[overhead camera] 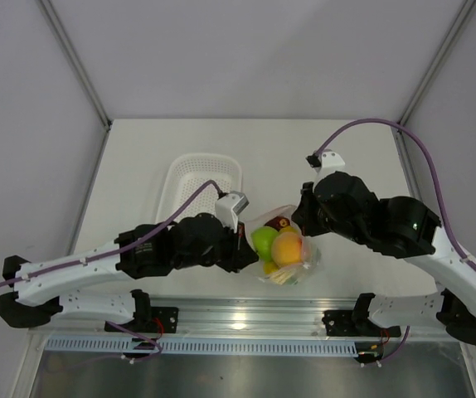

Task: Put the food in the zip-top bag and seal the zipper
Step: Adjust the zipper on the food storage bag.

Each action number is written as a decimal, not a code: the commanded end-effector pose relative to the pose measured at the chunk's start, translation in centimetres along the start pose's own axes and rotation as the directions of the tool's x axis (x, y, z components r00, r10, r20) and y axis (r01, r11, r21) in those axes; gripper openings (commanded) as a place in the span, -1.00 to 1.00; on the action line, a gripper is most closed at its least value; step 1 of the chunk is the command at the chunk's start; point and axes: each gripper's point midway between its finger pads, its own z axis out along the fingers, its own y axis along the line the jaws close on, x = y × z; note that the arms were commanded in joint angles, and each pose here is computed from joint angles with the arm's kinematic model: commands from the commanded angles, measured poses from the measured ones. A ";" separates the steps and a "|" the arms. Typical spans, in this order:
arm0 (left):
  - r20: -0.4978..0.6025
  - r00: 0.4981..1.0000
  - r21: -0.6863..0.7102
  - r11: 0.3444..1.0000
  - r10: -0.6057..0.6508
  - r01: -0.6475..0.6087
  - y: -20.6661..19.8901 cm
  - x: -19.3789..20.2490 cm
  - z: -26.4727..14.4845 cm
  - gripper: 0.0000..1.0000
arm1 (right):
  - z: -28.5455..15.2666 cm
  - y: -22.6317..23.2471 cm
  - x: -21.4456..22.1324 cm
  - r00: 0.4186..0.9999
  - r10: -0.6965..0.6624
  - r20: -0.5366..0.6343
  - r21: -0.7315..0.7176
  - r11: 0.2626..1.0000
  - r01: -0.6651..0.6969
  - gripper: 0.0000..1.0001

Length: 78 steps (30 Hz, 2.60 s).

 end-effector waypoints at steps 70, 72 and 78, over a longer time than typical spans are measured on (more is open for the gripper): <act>0.210 0.972 0.195 0.979 -0.103 0.061 -5.5 -11.0 4.4 -0.99 | 7.7 -6.4 -5.9 1.000 -0.014 0.019 -0.195 0.981 0.018 -1.00; 0.208 0.975 0.200 0.979 -0.074 0.031 -6.6 -11.8 4.7 -0.99 | 9.1 -7.0 -5.8 1.000 -0.011 -0.007 -0.202 0.979 0.009 -1.00; 0.274 0.957 0.152 0.987 -0.095 0.054 -5.3 -15.0 3.5 -0.99 | 10.6 -8.5 -6.1 1.000 -0.024 0.005 -0.173 0.985 0.024 -1.00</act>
